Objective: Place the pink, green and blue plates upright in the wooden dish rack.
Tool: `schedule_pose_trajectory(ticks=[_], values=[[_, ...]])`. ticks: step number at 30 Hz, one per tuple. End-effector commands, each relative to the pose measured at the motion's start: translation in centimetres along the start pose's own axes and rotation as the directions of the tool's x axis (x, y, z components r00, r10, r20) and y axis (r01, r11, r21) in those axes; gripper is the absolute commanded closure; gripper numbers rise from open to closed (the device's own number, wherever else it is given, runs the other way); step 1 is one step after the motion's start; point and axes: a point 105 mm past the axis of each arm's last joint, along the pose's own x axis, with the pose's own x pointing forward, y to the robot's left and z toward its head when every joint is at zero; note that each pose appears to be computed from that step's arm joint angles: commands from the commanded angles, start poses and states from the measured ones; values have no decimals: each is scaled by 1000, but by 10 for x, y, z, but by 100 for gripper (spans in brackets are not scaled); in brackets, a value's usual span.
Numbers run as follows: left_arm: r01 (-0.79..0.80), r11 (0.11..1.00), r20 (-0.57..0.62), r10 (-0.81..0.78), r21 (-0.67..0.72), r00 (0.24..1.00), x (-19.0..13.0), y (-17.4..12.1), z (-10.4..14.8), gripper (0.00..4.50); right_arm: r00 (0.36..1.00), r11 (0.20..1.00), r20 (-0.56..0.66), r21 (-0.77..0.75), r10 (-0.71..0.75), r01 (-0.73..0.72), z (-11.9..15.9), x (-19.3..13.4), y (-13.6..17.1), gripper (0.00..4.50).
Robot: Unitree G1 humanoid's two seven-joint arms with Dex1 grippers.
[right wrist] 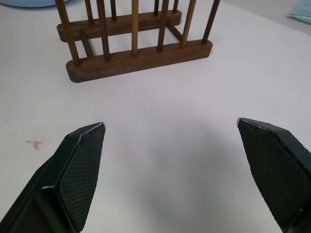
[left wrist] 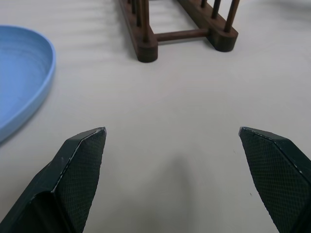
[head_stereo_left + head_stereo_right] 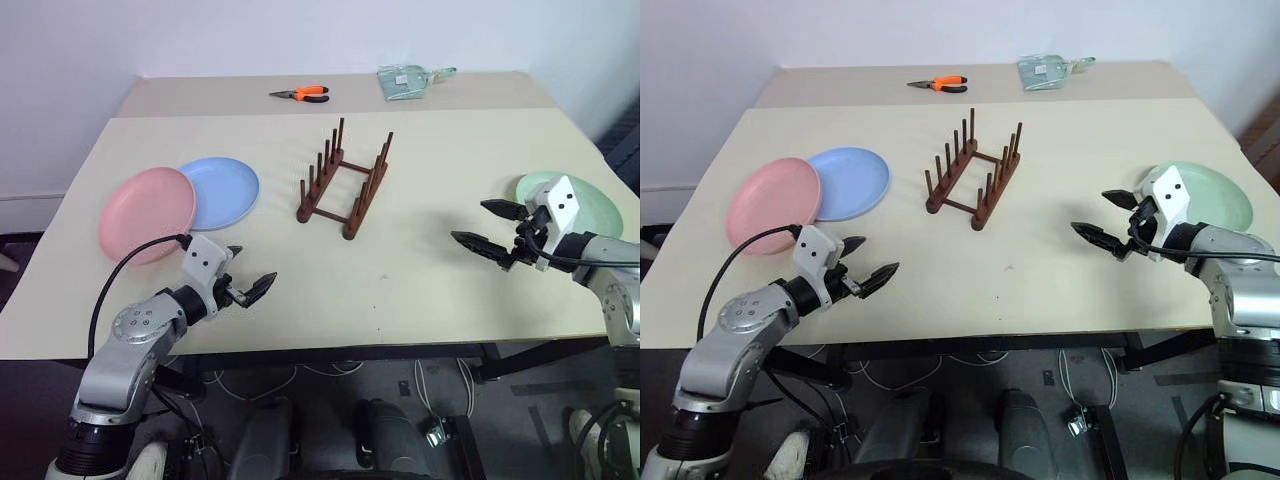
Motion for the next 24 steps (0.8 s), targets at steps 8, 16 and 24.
schedule_pose_trajectory(ticks=[8, 16, 24], values=[[-13, 1000, 46, 12, 16, 999, -2, -7, 7, 0, 999, 999, 39, -38, 23, -22, 15, 9, 4, 5], [38, 999, 47, -38, 10, 998, 4, -20, 5, 0, 997, 997, 29, -29, 66, -65, 9, 14, 19, 5], [104, 994, 23, -105, 28, 994, 52, -58, 1, 0, 972, 972, -33, 15, 234, -234, -2, 15, 76, 5]])
